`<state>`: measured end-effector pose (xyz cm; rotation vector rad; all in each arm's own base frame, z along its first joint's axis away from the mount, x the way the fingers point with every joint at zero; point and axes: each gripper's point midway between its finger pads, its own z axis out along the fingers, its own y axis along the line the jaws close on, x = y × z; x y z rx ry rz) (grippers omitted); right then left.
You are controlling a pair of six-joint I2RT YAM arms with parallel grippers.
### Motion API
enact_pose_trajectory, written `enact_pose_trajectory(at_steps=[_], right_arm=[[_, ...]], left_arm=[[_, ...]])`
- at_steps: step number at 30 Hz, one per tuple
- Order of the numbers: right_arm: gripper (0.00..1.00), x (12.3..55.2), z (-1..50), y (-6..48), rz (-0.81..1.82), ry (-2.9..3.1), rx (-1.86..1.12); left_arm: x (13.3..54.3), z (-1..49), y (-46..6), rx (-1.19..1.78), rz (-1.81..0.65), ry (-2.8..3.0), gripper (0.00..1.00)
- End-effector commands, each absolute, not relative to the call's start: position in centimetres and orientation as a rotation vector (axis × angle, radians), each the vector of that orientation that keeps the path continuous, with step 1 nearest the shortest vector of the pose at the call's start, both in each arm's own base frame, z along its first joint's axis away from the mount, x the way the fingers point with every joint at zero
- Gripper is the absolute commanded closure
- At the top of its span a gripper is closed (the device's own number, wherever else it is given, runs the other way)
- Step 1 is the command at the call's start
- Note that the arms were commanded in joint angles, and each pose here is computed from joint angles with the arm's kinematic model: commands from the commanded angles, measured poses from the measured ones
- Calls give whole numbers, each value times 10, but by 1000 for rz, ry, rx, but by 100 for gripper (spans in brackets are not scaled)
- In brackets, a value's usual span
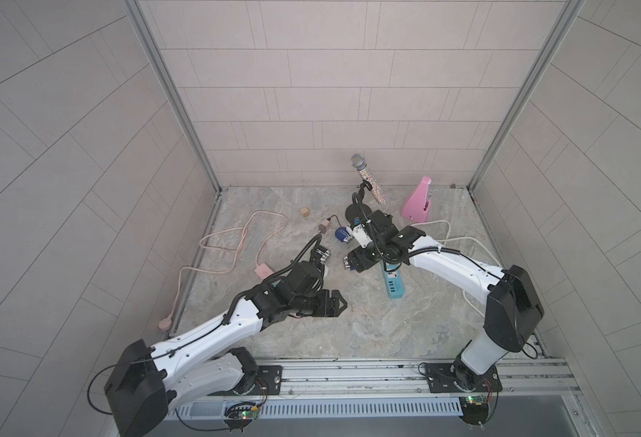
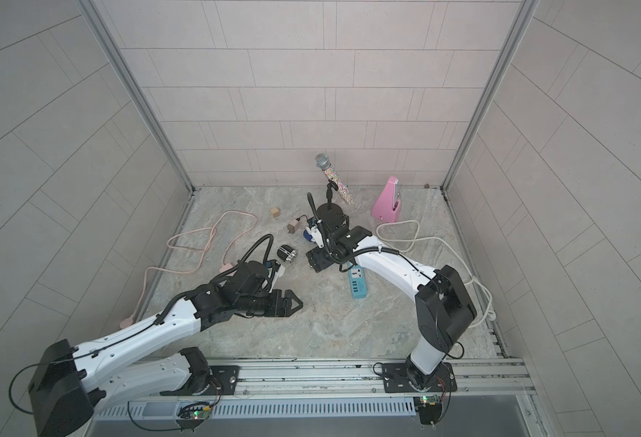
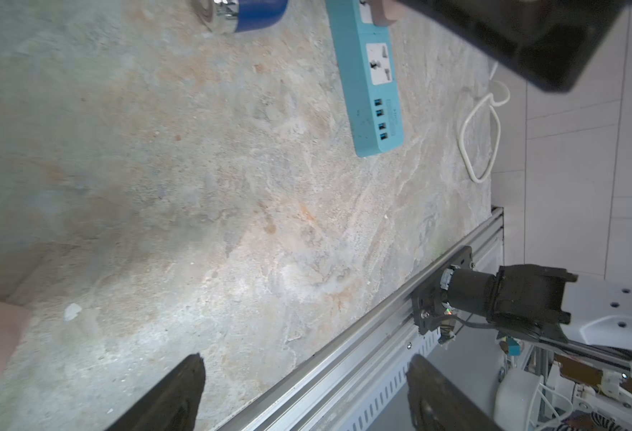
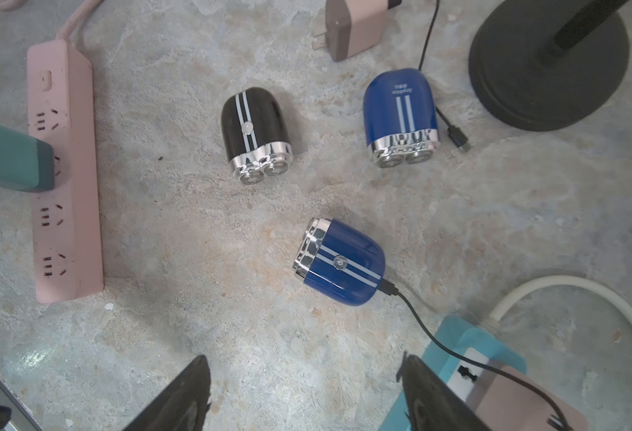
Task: Unplug the electric shaver
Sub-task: Pick up the socket from the center of the board.
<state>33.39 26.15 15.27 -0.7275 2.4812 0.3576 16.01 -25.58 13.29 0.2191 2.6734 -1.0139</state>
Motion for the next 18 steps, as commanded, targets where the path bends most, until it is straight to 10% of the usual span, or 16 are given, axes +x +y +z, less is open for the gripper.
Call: enact_pose_trajectory(at_steps=[1,8,18], right_arm=[[18,334,167,259,376,2452,-674],[18,328,172,263,433,2440,-684],[18,296,165,323,558,2404,-843]], left_arm=[[154,155,-280,287,-1107,2618,4],[156,178,-280,333,-1003,2524,0],[205,277,-126,-6,-427,2091,0]])
